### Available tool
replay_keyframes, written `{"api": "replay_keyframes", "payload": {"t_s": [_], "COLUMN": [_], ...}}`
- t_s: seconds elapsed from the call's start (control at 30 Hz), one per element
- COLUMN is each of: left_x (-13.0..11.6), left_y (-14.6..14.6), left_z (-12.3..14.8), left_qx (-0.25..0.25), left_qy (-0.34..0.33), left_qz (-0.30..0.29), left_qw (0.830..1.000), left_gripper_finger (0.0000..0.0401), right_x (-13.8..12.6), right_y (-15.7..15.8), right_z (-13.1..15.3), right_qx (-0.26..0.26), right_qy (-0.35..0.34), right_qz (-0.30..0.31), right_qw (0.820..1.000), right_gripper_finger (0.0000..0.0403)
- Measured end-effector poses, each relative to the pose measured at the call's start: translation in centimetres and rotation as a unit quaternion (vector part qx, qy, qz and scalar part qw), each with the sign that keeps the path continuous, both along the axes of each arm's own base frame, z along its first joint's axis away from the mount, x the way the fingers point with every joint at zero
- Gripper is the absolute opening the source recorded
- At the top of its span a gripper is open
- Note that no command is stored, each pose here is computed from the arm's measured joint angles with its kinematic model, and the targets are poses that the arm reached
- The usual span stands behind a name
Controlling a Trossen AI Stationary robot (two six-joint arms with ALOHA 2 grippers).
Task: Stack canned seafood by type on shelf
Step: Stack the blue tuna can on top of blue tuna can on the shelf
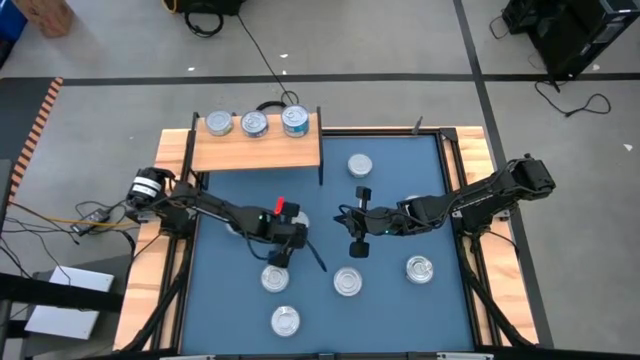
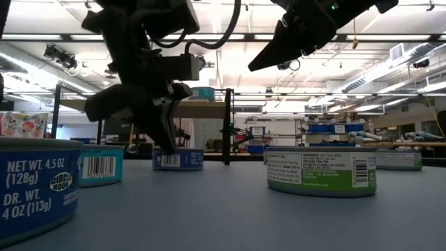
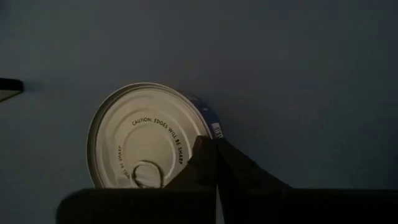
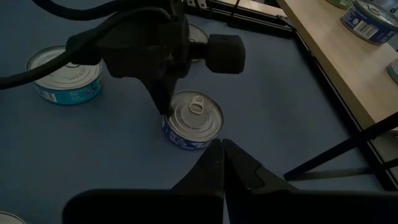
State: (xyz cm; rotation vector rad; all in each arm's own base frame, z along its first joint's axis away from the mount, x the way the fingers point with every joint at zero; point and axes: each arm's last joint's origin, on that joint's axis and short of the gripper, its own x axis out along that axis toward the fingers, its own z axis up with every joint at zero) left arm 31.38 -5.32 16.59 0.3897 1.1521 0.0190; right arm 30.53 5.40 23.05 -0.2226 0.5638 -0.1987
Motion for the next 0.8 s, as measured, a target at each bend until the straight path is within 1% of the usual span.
{"api": "replay_keyframes", "payload": {"t_s": [0.23, 0.4, 0.57, 0.73, 0.8], "left_x": [0.5, 0.6, -0.2, -1.2, -1.6], "left_y": [-0.1, -0.1, 0.1, 0.5, 0.6], "left_z": [1.8, 3.6, 6.0, 8.5, 9.1], "left_qx": [0.009, 0.010, 0.017, 0.042, 0.049], "left_qy": [0.010, -0.001, -0.023, -0.048, -0.043], "left_qz": [0.000, 0.001, 0.006, 0.022, 0.024], "left_qw": [1.000, 1.000, 1.000, 0.998, 0.998], "left_gripper_finger": [0.0001, 0.0001, 0.0000, 0.0000, 0.0000], "right_x": [0.0, 0.0, 0.0, 0.0, 0.0], "right_y": [0.0, 0.0, 0.0, 0.0, 0.0], "right_z": [0.0, 0.0, 0.0, 0.0, 0.0], "right_qx": [-0.003, -0.003, -0.004, -0.004, -0.005], "right_qy": [0.001, 0.001, 0.003, 0.004, 0.004], "right_qz": [0.002, 0.002, 0.002, 0.003, 0.003], "right_qw": [1.000, 1.000, 1.000, 1.000, 1.000], "right_gripper_finger": [0.0004, 0.0004, 0.0004, 0.0004, 0.0004]}}
